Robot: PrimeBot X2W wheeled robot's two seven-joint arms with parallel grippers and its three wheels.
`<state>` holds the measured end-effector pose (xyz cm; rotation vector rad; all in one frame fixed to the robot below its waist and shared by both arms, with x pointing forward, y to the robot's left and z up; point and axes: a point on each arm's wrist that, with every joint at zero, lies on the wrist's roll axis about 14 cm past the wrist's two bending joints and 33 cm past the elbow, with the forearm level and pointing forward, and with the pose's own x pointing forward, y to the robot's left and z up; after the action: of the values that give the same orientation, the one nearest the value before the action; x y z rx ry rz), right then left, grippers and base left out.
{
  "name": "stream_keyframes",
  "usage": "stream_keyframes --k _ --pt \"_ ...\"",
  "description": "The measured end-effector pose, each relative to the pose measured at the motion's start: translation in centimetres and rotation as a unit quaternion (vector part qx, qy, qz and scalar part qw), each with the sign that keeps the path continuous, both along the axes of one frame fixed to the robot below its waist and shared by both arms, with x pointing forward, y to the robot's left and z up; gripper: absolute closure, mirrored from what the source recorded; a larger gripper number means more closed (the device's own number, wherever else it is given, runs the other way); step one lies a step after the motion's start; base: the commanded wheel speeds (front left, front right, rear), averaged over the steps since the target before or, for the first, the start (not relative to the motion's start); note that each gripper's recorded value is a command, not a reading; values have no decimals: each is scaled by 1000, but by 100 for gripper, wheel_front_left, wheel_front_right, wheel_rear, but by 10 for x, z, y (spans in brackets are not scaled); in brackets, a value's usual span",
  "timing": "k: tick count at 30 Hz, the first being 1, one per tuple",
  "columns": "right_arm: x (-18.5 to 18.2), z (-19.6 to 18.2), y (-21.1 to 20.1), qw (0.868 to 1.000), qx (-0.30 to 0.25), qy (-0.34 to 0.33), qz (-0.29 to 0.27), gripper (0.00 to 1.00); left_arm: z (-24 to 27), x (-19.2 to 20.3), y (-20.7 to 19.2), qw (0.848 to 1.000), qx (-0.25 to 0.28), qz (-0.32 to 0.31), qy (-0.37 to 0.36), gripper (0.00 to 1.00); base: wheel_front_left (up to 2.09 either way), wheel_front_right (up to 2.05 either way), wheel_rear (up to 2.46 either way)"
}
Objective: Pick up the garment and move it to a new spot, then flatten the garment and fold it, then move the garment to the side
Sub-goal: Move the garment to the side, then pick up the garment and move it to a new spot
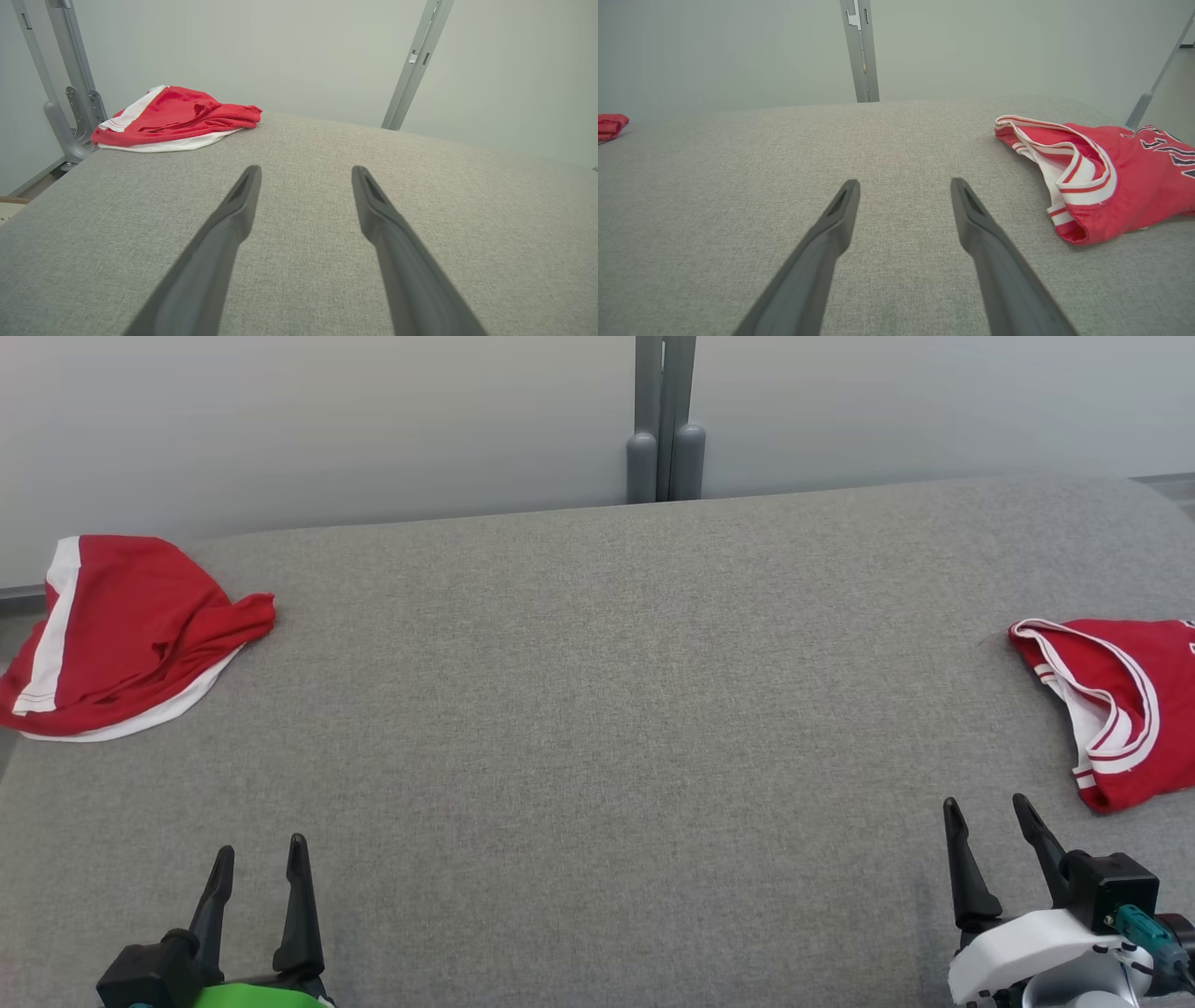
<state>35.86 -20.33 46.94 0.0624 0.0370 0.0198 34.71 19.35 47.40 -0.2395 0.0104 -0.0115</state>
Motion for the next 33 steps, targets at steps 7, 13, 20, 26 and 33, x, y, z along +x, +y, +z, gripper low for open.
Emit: stream_keyframes --k 7,13,20,26,33 --pt "2 -1 -1 1000 0 2 -2 0 -3 1 -3 1000 -1 -5 4 0 0 0 0" --pt "4 0 -3 1000 -6 1 -1 0 -4 2 -3 1000 -1 -5 6 0 0 0 0" --pt "9 3 2 1000 -13 -4 11 0 -2 2 -2 1000 0 -4 4 0 0 0 0" --pt "21 5 27 999 -12 -9 50 0 4 -7 14 1000 6 22 -5 0 0 0 0" --pt "38 5 82 991 -8 -11 130 0 5 -43 55 996 15 91 -4 0 0 0 0"
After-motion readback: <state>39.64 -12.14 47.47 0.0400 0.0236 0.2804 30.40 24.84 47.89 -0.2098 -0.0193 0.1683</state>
